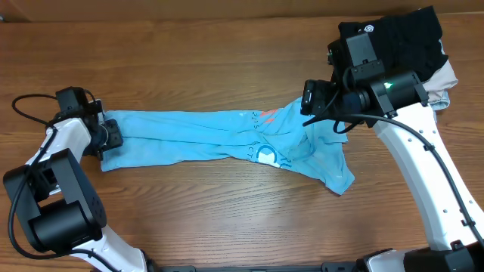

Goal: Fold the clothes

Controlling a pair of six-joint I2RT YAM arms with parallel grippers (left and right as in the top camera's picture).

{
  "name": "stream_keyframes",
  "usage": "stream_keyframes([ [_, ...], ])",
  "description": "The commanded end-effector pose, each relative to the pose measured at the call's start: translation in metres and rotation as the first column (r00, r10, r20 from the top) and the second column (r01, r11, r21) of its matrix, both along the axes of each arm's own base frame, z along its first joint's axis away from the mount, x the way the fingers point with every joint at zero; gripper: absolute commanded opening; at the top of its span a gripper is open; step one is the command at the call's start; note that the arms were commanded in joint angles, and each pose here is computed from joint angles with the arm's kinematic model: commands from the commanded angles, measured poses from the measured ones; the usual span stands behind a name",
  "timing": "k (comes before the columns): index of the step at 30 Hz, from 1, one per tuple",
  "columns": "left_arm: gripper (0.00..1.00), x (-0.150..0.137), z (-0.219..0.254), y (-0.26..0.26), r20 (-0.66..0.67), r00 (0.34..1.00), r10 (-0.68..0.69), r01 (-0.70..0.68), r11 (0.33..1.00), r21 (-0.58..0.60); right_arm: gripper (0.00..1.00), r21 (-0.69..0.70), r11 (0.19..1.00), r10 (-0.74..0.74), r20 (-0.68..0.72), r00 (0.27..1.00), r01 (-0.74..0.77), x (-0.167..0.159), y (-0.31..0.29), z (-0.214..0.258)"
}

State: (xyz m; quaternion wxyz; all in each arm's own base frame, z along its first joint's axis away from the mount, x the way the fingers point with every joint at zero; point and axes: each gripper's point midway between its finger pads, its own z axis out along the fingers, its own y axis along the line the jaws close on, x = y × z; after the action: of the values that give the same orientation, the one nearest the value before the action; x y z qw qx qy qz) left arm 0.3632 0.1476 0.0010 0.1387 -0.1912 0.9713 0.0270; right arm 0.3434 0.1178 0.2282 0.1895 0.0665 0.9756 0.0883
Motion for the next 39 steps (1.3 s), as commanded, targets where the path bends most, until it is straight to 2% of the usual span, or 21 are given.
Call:
stream_keyframes([
  [1, 0.27, -0.016, -0.005, 0.018, -0.041, 0.994, 0.101, -0.098, 0.993, 0.06, 0.82, -0.005, 1.0, 0.002, 0.014, 1.0, -0.002, 0.002, 0.0, 0.001],
  [2, 0.12, -0.017, -0.005, 0.021, -0.04, 0.993, 0.107, -0.104, 0.993, 0.061, 0.82, -0.005, 1.0, 0.002, 0.014, 1.0, -0.002, 0.001, 0.0, 0.001],
  [3, 0.04, -0.018, -0.005, 0.023, -0.041, 0.993, 0.113, -0.111, 0.992, 0.061, 0.82, -0.004, 1.0, 0.002, 0.013, 1.0, -0.002, 0.001, 0.0, 0.001],
  [7, 0.04, -0.026, 0.001, 0.039, -0.052, 0.983, 0.179, -0.174, 0.982, 0.079, 0.81, -0.004, 1.0, 0.002, 0.014, 1.0, -0.002, 0.002, 0.001, 0.002],
  [10, 0.04, -0.031, 0.011, 0.051, -0.07, 0.976, 0.208, -0.203, 0.976, 0.076, 0.76, 0.002, 1.0, 0.001, 0.016, 1.0, -0.001, 0.002, 0.001, 0.002],
  [14, 0.04, -0.028, 0.037, 0.06, -0.103, 0.983, 0.151, -0.143, 0.986, 0.082, 0.72, 0.005, 1.0, 0.002, 0.016, 1.0, -0.002, 0.006, 0.003, -0.001],
  [18, 0.09, -0.012, 0.07, 0.053, -0.096, 0.991, 0.094, -0.088, 0.994, 0.059, 0.72, 0.024, 1.0, 0.013, -0.007, 1.0, -0.013, 0.01, 0.01, -0.009],
  [21, 0.13, 0.007, 0.098, 0.023, -0.066, 0.994, -0.083, 0.082, 0.997, -0.018, 0.72, 0.039, 0.999, 0.025, -0.047, 0.999, -0.023, 0.009, 0.015, -0.019],
  [26, 0.11, 0.024, 0.119, -0.028, -0.036, 0.96, -0.278, 0.274, 0.958, -0.079, 0.72, 0.033, 0.999, 0.025, -0.063, 0.998, -0.023, 0.008, 0.014, -0.023],
  [28, 0.09, 0.03, 0.119, -0.06, -0.034, 0.924, -0.38, 0.376, 0.922, -0.095, 0.72, 0.034, 0.999, 0.024, -0.06, 0.998, -0.022, 0.009, 0.014, -0.023],
  [34, 0.07, 0.032, 0.117, -0.133, -0.057, 0.84, -0.539, 0.531, 0.84, -0.115, 0.73, 0.025, 1.0, 0.019, -0.052, 0.998, -0.018, 0.011, 0.012, -0.023],
  [36, 0.06, 0.033, 0.116, -0.148, -0.069, 0.839, -0.54, 0.532, 0.84, -0.105, 0.73, 0.027, 0.999, 0.019, -0.049, 0.999, -0.018, 0.012, 0.013, -0.022],
  [39, 0.09, 0.038, 0.116, -0.14, -0.095, 0.9, -0.426, 0.424, 0.905, -0.037, 0.77, 0.027, 0.999, 0.02, -0.049, 0.999, -0.018, 0.012, 0.013, -0.022],
])
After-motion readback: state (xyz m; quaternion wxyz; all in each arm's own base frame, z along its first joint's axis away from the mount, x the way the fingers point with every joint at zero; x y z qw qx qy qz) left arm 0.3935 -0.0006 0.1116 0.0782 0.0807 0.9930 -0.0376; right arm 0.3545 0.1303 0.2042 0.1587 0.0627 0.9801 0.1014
